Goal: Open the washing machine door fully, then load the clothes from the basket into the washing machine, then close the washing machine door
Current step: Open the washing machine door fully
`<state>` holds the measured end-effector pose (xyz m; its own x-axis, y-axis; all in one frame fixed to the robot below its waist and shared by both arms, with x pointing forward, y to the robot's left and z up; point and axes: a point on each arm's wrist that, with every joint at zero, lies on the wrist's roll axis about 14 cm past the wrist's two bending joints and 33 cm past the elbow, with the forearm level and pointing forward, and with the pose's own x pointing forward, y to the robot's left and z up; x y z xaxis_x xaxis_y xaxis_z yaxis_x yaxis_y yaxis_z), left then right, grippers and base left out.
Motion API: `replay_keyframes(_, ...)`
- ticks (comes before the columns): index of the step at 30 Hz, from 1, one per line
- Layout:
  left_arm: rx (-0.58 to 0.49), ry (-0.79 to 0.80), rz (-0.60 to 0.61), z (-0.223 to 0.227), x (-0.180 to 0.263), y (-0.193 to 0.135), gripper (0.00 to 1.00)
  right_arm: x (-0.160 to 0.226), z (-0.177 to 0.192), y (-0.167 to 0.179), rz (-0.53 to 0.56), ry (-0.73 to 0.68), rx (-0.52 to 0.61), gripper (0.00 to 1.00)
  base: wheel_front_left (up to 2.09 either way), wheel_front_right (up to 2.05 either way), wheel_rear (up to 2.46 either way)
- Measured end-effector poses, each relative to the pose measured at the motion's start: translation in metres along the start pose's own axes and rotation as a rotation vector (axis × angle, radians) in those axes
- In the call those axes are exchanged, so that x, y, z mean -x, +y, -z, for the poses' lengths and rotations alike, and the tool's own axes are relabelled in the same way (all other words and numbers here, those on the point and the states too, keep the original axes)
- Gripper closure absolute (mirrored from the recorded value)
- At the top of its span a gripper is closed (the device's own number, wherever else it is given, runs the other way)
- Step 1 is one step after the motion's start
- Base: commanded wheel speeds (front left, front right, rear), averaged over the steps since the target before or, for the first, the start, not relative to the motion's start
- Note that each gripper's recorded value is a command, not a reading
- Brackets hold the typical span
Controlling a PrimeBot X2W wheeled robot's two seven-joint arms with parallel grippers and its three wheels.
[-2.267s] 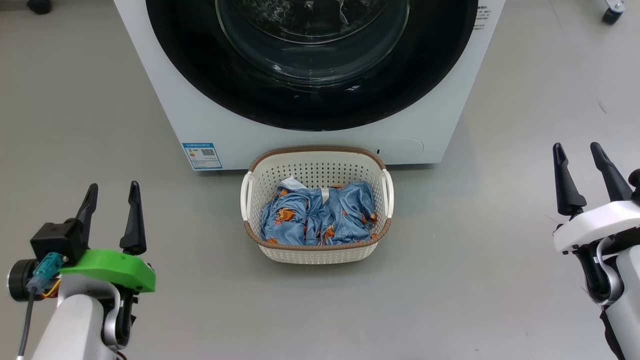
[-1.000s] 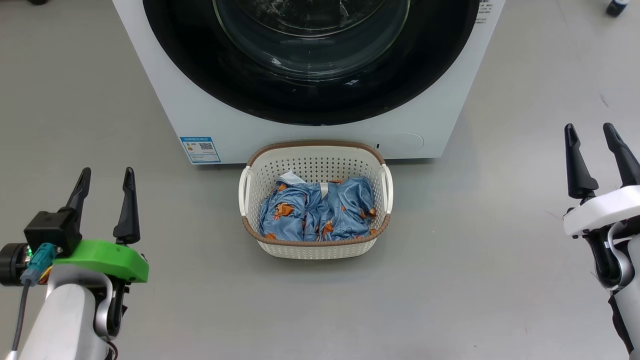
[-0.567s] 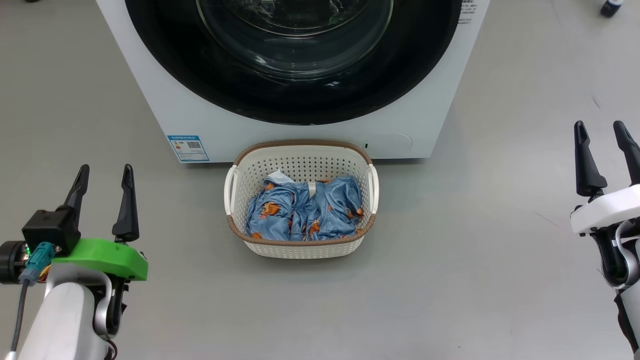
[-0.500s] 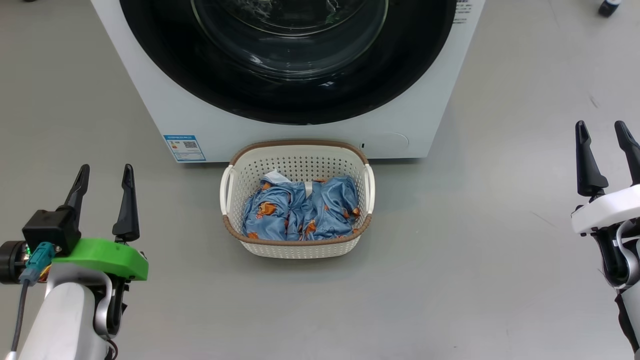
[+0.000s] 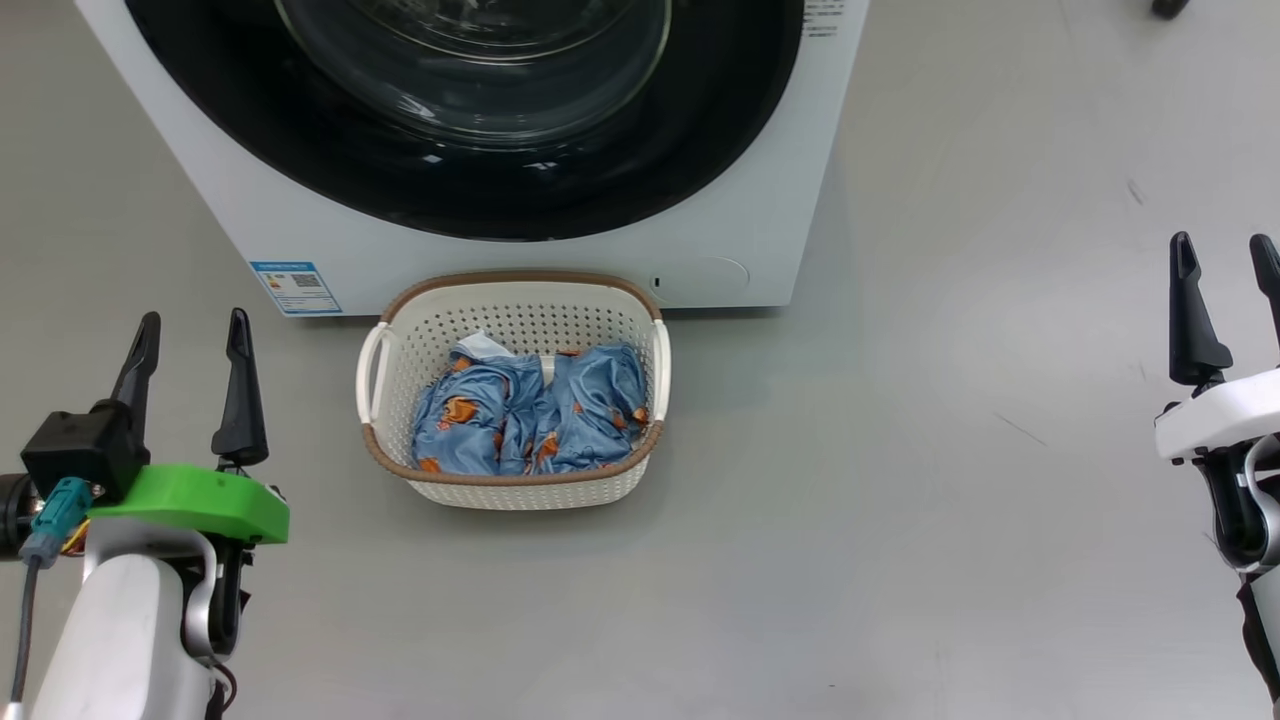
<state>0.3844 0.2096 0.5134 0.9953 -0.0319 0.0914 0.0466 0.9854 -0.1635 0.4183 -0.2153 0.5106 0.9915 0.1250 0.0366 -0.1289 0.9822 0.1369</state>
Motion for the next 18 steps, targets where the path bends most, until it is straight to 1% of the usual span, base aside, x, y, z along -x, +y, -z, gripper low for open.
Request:
replay_keyframes(5, -0.043, 0.005, 0.025, 0.001, -0.003, -0.005, 0.00, -0.002, 0.001, -0.001, 0.002, 0.001, -0.002, 0.00, 0.67, 0.67, -1.34)
replay_keyframes(12, -0.040, 0.012, 0.036, 0.004, -0.005, -0.010, 0.00, -0.003, 0.002, -0.002, 0.007, 0.000, -0.004, 0.00, 0.52, 0.52, -1.05)
replay_keyframes(18, -0.048, -0.008, 0.040, -0.002, -0.005, -0.011, 0.00, -0.005, 0.001, -0.003, 0.012, -0.005, -0.004, 0.00, 0.37, 0.37, -0.73)
